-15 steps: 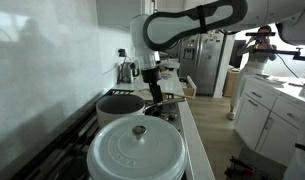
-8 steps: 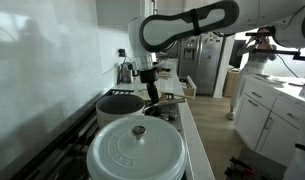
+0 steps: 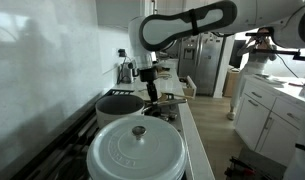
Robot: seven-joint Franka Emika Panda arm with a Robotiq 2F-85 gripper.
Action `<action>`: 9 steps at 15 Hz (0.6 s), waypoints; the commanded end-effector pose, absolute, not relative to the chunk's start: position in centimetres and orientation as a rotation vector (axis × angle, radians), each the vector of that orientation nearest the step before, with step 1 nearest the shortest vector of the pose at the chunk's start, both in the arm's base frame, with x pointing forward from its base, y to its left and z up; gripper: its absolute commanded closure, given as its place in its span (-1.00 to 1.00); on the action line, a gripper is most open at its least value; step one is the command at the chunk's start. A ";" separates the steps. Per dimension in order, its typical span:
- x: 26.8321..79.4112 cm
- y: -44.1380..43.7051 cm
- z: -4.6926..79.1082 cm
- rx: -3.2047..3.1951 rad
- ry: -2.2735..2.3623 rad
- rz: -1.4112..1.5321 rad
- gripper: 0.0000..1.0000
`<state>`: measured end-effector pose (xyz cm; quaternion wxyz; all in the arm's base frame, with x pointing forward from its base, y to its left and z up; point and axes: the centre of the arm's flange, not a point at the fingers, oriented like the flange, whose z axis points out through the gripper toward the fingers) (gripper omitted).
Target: Move the uncovered pot backwards
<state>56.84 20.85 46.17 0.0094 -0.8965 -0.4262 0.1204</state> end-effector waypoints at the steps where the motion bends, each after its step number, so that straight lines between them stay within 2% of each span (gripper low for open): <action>1: 56.4 20.6 46.5 -2.791 -1.318 0.378 0.85; 9: 55.2 19.4 46.7 -2.816 -1.284 0.368 0.85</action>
